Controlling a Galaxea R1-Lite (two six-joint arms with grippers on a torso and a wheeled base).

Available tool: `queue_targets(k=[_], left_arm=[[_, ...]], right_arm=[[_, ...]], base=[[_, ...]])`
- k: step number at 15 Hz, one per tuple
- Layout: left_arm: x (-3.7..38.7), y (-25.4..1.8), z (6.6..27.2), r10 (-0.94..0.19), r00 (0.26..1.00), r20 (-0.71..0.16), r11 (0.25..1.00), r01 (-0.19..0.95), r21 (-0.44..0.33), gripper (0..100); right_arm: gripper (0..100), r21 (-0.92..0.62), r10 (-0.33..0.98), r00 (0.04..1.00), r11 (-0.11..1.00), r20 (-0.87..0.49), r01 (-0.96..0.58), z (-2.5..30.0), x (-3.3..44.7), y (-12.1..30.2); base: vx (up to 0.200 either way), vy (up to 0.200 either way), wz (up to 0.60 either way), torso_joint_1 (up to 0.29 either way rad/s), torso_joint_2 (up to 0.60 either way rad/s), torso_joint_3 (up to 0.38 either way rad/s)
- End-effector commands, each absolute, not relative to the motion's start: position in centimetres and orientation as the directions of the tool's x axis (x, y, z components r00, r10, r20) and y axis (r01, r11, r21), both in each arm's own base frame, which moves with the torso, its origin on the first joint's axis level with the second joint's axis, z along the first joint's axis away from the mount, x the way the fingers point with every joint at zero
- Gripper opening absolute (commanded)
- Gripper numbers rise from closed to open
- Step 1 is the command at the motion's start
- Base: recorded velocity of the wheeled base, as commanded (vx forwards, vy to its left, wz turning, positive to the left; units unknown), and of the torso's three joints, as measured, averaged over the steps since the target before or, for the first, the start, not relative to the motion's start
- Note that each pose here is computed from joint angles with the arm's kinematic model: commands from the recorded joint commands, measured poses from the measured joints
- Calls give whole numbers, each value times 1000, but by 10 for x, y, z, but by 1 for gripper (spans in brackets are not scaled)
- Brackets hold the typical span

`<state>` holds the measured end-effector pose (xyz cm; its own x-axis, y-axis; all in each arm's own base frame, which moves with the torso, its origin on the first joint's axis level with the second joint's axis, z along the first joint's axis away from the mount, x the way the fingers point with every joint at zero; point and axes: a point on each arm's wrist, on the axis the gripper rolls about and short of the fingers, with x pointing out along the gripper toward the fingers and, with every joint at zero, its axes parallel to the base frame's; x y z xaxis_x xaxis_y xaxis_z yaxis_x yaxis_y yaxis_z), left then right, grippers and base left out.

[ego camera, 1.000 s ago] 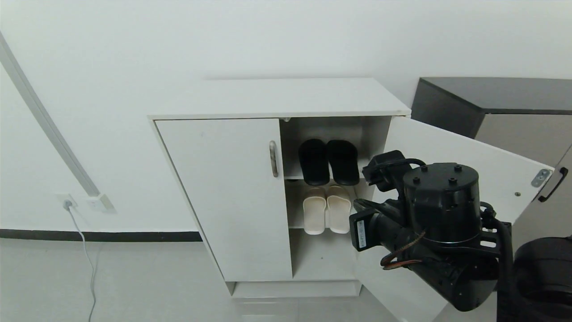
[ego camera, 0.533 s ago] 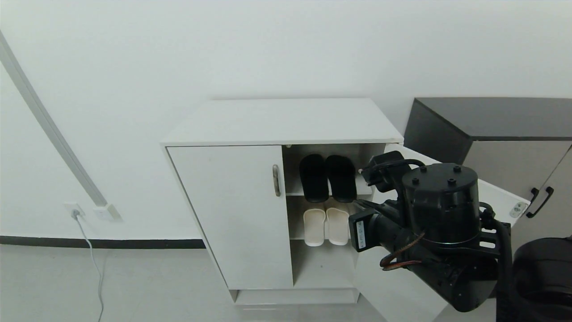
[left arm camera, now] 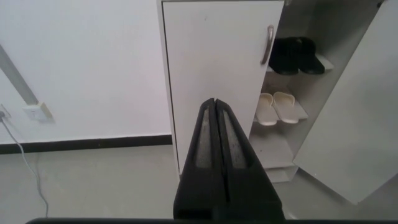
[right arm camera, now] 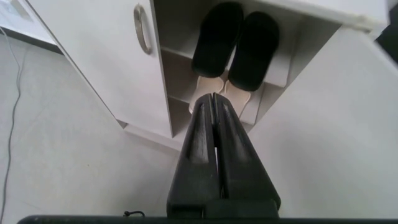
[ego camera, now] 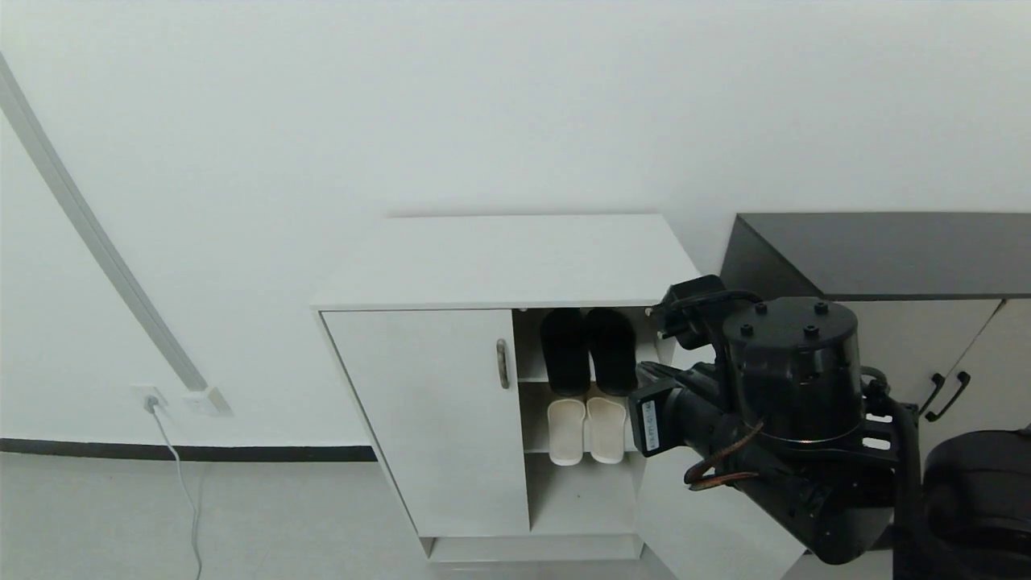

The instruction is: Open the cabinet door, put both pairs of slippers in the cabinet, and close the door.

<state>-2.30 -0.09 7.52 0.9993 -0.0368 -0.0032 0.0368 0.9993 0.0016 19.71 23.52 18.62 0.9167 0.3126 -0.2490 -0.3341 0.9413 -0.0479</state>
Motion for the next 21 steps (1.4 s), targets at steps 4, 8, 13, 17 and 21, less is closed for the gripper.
queue_targets(k=[4,8,13,17,21], left_arm=[[-23,-1,75,-37,999,-5,999,37,1,0],[-23,-1,75,-35,999,-5,999,35,1,0],[-23,-1,75,-37,999,-5,999,37,1,0],[-23,-1,75,-37,999,-5,999,37,7,0],[-23,-1,75,-38,999,-5,999,38,7,0]], right_arm=[[0,-51,311,915,941,-255,-334,184,198,236],[0,-52,311,915,941,-257,-334,183,198,236],[0,-50,300,918,945,-258,-322,183,201,233],[0,-37,299,923,948,-244,-317,184,205,231],[0,-46,295,920,947,-258,-316,179,208,232]], base=[[0,0,0,255,-593,-332],[0,0,0,223,-486,-272],[0,0,0,174,-372,-201],[0,0,0,162,-355,-187],[0,0,0,29,-71,-27]])
